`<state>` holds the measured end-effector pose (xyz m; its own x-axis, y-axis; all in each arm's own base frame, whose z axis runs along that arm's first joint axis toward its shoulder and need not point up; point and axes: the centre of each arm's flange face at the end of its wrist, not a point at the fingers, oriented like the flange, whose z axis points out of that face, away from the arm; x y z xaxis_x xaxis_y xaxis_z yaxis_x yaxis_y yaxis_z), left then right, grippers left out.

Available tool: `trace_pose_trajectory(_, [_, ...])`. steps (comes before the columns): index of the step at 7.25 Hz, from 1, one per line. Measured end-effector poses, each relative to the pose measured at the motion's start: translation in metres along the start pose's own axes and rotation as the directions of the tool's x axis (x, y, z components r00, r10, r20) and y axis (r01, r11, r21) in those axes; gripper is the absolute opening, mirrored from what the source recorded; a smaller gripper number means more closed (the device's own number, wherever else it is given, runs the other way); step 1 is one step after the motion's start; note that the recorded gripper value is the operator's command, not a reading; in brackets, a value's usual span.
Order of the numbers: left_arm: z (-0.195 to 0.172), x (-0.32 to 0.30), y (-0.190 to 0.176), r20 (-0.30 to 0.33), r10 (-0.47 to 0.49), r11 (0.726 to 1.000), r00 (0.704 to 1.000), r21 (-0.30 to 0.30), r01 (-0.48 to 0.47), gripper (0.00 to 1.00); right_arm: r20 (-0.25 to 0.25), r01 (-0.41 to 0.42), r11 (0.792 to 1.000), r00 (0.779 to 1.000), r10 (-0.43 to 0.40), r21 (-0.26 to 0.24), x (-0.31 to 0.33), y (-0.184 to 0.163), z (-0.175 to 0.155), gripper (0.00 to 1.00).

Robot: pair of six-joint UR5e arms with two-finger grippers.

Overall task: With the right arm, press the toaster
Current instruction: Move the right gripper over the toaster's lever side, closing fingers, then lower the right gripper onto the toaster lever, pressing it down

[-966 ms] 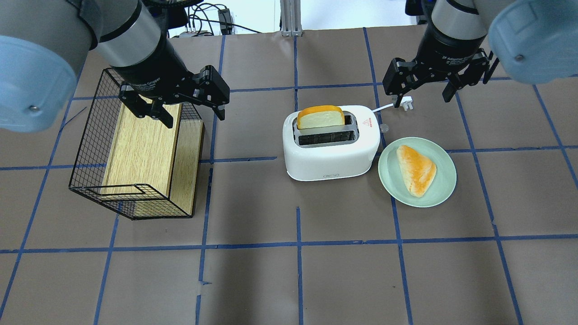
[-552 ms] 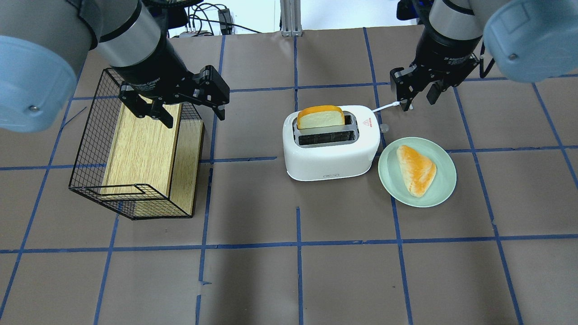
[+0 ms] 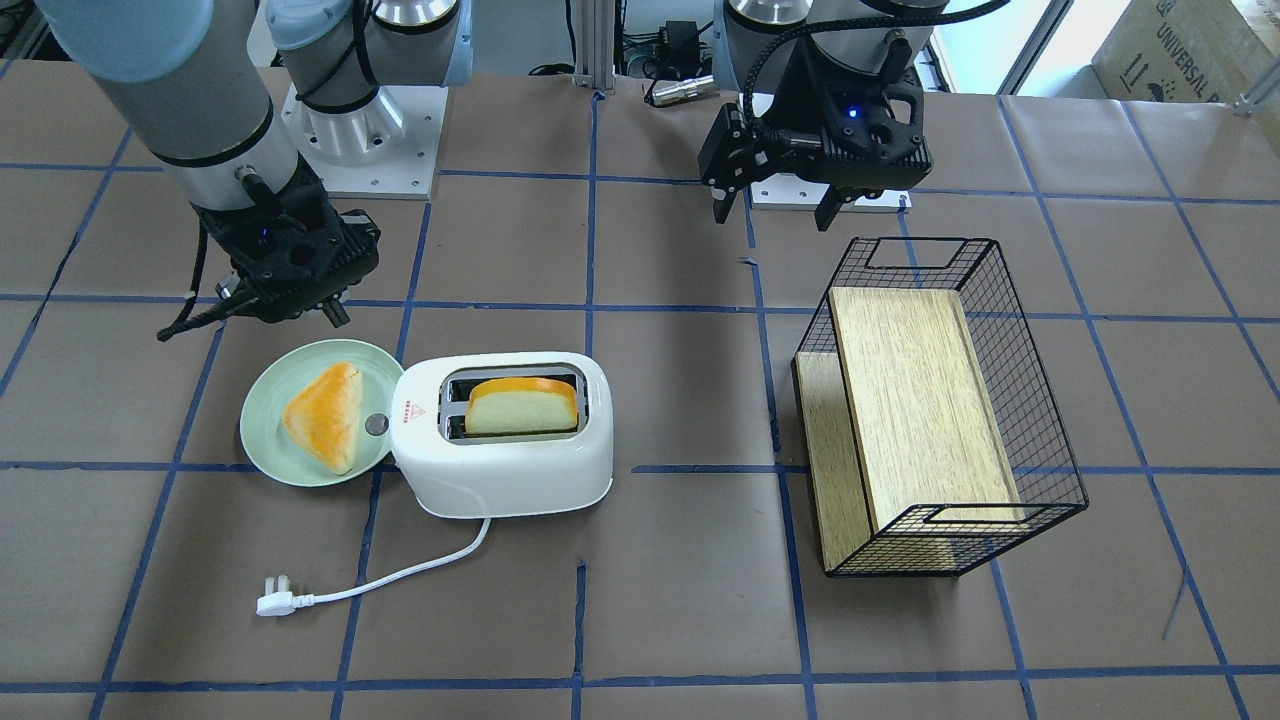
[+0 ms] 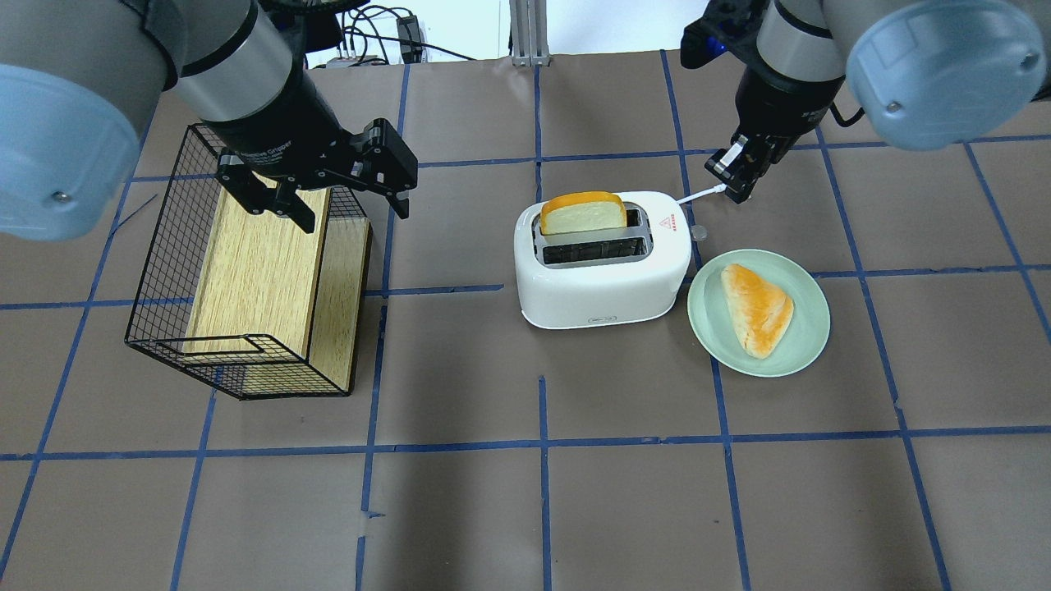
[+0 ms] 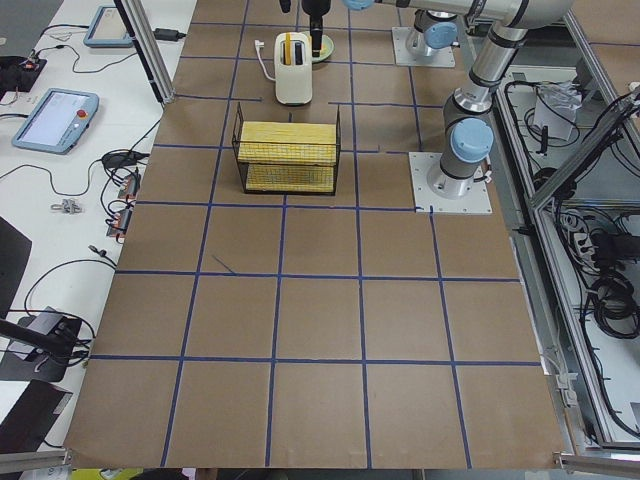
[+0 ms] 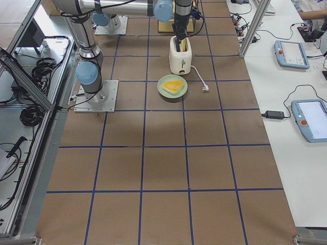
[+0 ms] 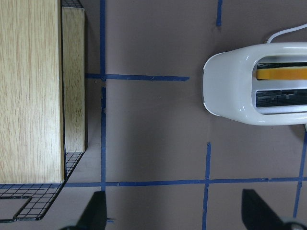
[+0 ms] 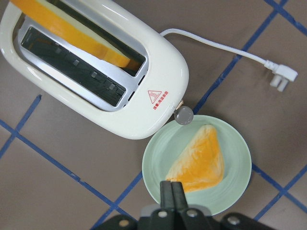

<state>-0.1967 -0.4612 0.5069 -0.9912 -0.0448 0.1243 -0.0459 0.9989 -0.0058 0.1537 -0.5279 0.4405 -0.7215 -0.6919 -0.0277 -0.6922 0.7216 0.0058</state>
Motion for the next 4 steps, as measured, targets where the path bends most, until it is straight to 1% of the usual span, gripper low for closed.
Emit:
trace_pose_trajectory(1, [0.0, 0.0, 0.0, 0.0, 0.0, 1.0, 1.0, 0.0, 0.0, 1.0, -0.03, 0.167, 0.986, 0.986, -0.167, 0.023, 0.004, -0.005, 0.011, 0.02])
trace_pose_trajectory(2, [0.0, 0.0, 0.0, 0.0, 0.0, 1.0, 1.0, 0.0, 0.0, 1.0, -0.065, 0.316, 0.948, 0.948, -0.313, 0.036, 0.008, -0.008, 0.029, 0.02])
trace_pose_trajectory(3, [0.0, 0.0, 0.0, 0.0, 0.0, 1.0, 1.0, 0.0, 0.0, 1.0, -0.086, 0.442, 0.896, 0.895, -0.438, 0.033, 0.01, -0.009, 0.053, 0.02])
trace_pose_trajectory(4, [0.0, 0.0, 0.0, 0.0, 0.0, 1.0, 1.0, 0.0, 0.0, 1.0, -0.11, 0.534, 0.845, 0.842, -0.528, 0.029, 0.01, -0.006, 0.077, 0.03])
